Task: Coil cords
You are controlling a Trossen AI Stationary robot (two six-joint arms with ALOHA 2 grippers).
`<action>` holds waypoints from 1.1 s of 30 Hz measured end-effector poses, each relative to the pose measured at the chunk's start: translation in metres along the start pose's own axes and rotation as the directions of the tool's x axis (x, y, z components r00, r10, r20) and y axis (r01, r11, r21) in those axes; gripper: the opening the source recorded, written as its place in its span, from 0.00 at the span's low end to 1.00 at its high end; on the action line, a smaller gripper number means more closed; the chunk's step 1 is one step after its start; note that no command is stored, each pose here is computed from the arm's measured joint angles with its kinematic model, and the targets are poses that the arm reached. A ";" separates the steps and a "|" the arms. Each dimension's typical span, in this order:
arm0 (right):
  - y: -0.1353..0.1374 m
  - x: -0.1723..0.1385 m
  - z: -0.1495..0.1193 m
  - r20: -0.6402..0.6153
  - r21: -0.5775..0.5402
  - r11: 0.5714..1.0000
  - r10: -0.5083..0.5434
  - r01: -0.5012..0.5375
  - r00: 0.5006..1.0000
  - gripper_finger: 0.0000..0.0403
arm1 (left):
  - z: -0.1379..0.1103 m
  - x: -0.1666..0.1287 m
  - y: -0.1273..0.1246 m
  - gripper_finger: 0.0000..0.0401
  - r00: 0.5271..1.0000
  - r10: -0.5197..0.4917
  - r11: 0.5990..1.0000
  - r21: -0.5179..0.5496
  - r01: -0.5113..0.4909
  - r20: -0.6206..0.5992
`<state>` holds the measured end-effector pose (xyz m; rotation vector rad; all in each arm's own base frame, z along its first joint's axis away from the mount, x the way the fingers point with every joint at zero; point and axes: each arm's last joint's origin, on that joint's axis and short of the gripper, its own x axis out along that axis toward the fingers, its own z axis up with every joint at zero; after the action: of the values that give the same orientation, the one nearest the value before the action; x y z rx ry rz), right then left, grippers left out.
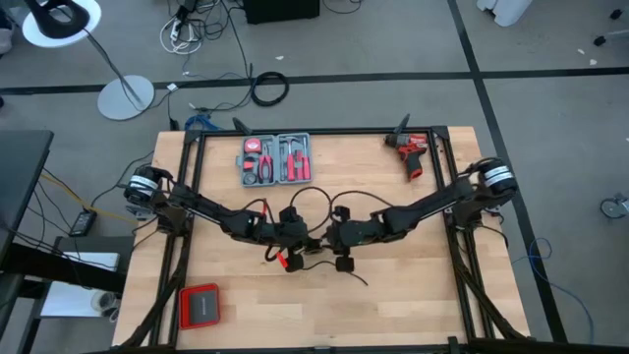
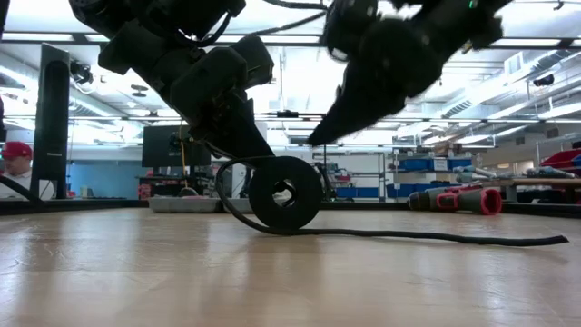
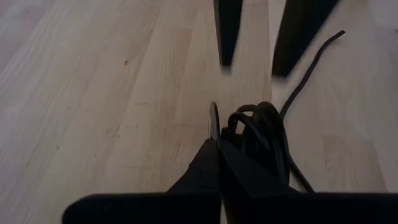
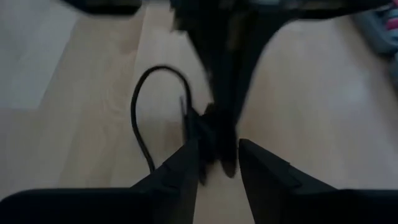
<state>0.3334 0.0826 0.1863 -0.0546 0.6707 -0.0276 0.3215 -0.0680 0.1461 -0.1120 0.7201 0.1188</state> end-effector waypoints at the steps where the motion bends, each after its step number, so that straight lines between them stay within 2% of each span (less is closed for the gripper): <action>1: 0.001 -0.006 0.002 -0.002 0.009 1.000 0.001 -0.001 1.000 0.28 | 0.000 0.000 0.000 0.00 1.000 0.001 1.000 0.000 -0.001 0.000; 6: 0.014 -0.016 -0.004 -0.058 0.047 0.998 0.031 -0.029 0.998 0.28 | 0.002 -0.002 0.000 0.00 1.000 0.009 1.000 0.002 -0.009 0.010; 13: 0.048 -0.006 -0.026 -0.132 0.126 0.990 0.077 -0.060 0.988 0.28 | 0.008 -0.003 -0.001 0.00 1.000 0.022 0.999 0.035 -0.021 -0.017; 17: 0.063 -0.008 -0.033 -0.130 0.168 0.985 0.046 -0.024 0.990 0.28 | 0.009 -0.003 -0.002 0.00 0.999 0.028 0.999 0.040 -0.028 -0.021; 22: 0.073 -0.011 -0.032 -0.056 0.203 0.979 -0.021 0.032 0.998 0.28 | 0.010 -0.003 -0.002 0.00 1.000 0.031 0.999 0.040 -0.031 -0.003; 27: 0.077 -0.008 -0.025 0.045 0.241 0.971 -0.021 0.009 0.999 0.28 | 0.011 -0.003 -0.002 0.00 0.999 0.035 0.998 0.053 -0.036 0.012; 33: 0.081 0.018 -0.050 -0.041 0.221 0.973 -0.064 0.071 0.997 0.28 | 0.012 -0.003 -0.002 0.00 0.999 0.047 0.997 0.057 -0.048 0.019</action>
<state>0.3173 0.1610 0.1311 0.1388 0.6959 -0.1692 0.3272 -0.0684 0.1567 -0.0391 0.7080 0.1440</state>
